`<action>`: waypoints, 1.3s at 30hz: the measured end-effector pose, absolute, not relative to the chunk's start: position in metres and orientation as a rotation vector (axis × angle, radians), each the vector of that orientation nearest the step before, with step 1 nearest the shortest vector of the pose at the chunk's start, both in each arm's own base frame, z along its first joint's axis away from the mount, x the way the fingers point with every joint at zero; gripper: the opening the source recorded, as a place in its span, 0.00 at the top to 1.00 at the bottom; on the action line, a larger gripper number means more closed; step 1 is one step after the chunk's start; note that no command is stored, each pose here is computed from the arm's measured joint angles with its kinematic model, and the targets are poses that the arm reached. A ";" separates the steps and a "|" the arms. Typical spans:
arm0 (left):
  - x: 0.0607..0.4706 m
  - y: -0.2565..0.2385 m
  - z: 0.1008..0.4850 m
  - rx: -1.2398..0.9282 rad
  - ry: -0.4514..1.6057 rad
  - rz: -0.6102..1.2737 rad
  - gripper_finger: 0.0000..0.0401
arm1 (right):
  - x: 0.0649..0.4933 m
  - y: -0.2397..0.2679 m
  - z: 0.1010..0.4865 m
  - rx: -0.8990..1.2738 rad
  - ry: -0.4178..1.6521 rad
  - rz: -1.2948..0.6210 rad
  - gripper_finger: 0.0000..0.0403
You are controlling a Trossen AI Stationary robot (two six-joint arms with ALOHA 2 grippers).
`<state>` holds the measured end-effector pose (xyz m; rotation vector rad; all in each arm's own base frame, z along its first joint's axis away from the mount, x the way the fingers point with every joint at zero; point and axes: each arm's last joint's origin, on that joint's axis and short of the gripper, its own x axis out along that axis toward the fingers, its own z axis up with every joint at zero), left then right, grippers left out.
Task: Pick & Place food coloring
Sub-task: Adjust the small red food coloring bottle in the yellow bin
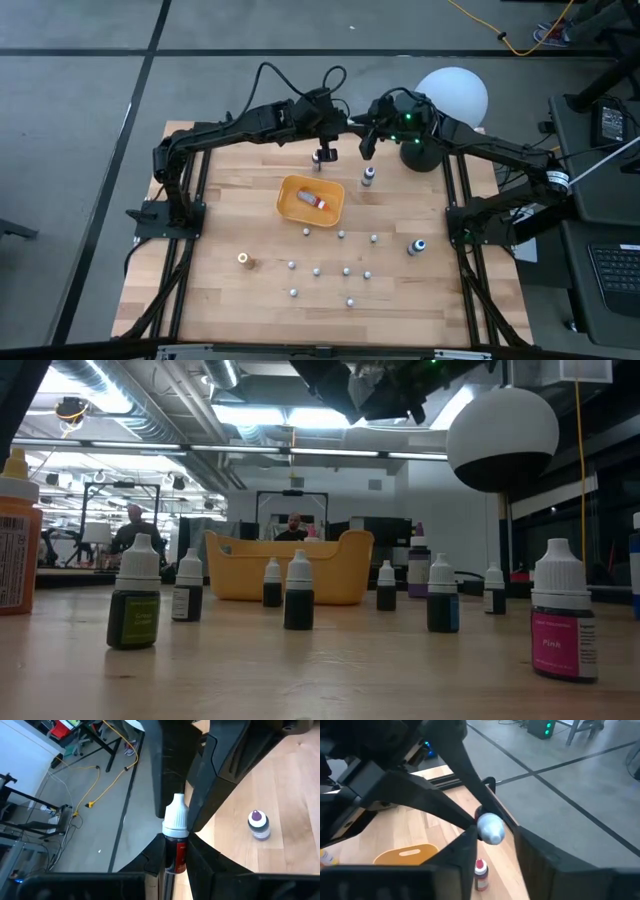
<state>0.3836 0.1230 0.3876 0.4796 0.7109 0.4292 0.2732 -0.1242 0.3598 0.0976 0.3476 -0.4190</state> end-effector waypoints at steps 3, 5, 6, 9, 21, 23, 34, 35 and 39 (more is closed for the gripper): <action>0.384 0.123 0.388 0.479 0.710 0.428 0.88 | 0.273 -0.124 0.360 0.098 0.347 -0.417 0.79; 0.383 0.123 0.388 0.479 0.711 0.425 0.87 | 0.273 -0.124 0.360 0.101 0.348 -0.400 0.83; 0.383 0.123 0.388 0.477 0.710 0.422 0.87 | 0.273 -0.124 0.360 0.102 0.348 -0.396 0.85; 0.383 0.123 0.387 0.475 0.709 0.413 0.87 | 0.273 -0.124 0.359 0.104 0.349 -0.392 0.88; 0.386 0.123 0.382 0.474 0.729 0.377 0.86 | 0.274 -0.123 0.357 0.136 0.360 -0.376 0.82; 0.386 0.123 0.382 0.474 0.728 0.376 0.86 | 0.274 -0.123 0.357 0.136 0.360 -0.376 0.82; 0.388 0.127 0.380 0.474 0.728 0.383 0.85 | 0.273 -0.123 0.357 0.134 0.360 -0.381 0.82; 0.388 0.127 0.380 0.474 0.727 0.383 0.85 | 0.273 -0.123 0.357 0.135 0.360 -0.380 0.82; 0.388 0.127 0.380 0.474 0.727 0.382 0.85 | 0.274 -0.123 0.357 0.136 0.359 -0.370 0.82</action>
